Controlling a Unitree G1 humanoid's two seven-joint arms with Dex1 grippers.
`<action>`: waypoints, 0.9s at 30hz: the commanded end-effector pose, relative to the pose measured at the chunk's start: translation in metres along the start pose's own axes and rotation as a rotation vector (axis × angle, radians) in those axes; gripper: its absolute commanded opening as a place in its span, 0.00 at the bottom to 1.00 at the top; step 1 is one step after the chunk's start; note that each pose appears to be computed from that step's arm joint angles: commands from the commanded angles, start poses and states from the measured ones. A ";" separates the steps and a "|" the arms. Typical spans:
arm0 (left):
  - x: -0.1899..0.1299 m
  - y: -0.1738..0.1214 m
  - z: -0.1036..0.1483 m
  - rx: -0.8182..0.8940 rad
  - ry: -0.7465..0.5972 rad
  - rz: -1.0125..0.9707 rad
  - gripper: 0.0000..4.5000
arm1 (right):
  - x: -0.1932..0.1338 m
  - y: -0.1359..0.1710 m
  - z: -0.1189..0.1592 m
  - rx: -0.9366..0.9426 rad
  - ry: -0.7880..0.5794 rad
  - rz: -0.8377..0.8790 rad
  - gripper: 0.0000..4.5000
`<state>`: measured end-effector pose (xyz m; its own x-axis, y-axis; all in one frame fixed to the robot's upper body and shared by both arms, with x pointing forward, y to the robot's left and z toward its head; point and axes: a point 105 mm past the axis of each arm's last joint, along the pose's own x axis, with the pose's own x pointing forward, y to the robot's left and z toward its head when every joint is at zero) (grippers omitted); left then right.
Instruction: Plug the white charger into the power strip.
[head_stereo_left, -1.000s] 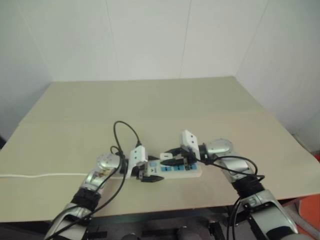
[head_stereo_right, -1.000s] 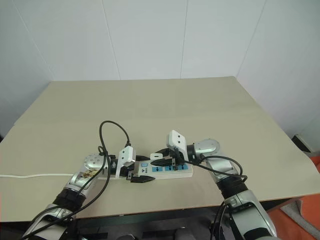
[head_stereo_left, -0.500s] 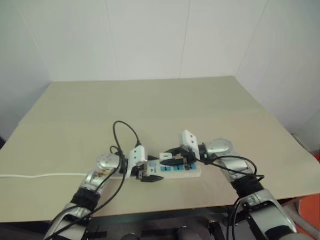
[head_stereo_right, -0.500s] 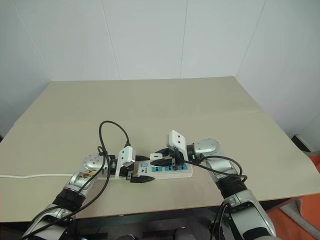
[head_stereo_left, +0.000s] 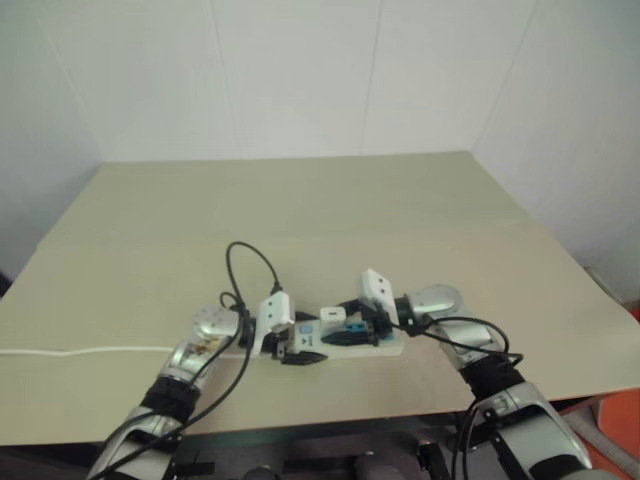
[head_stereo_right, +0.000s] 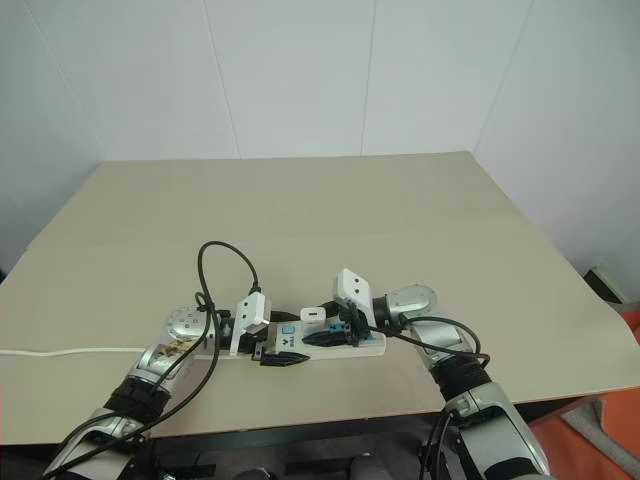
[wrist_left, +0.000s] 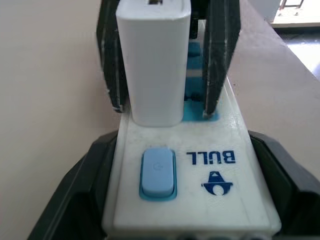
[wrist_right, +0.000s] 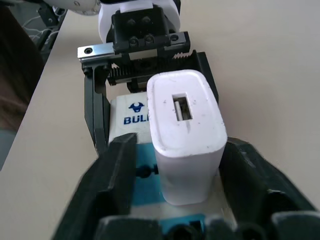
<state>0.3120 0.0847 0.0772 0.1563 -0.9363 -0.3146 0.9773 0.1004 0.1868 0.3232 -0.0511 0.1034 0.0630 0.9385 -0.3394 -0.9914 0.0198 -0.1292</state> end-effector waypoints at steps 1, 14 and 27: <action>0.000 -0.002 -0.003 0.014 0.031 -0.015 0.74 | 0.004 0.008 -0.017 0.069 0.044 0.030 0.91; -0.001 0.000 0.003 -0.016 0.005 -0.046 0.99 | -0.040 -0.001 0.016 -0.003 -0.001 -0.045 0.99; -0.076 0.006 0.050 0.011 -0.069 -0.026 0.99 | -0.121 0.013 0.029 -0.024 0.028 -0.219 0.99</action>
<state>0.3048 0.1319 0.1349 0.1294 -0.9520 -0.2775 0.9810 0.0821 0.1756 0.3038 -0.1476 0.1550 0.2549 0.8990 -0.3560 -0.9628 0.2017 -0.1800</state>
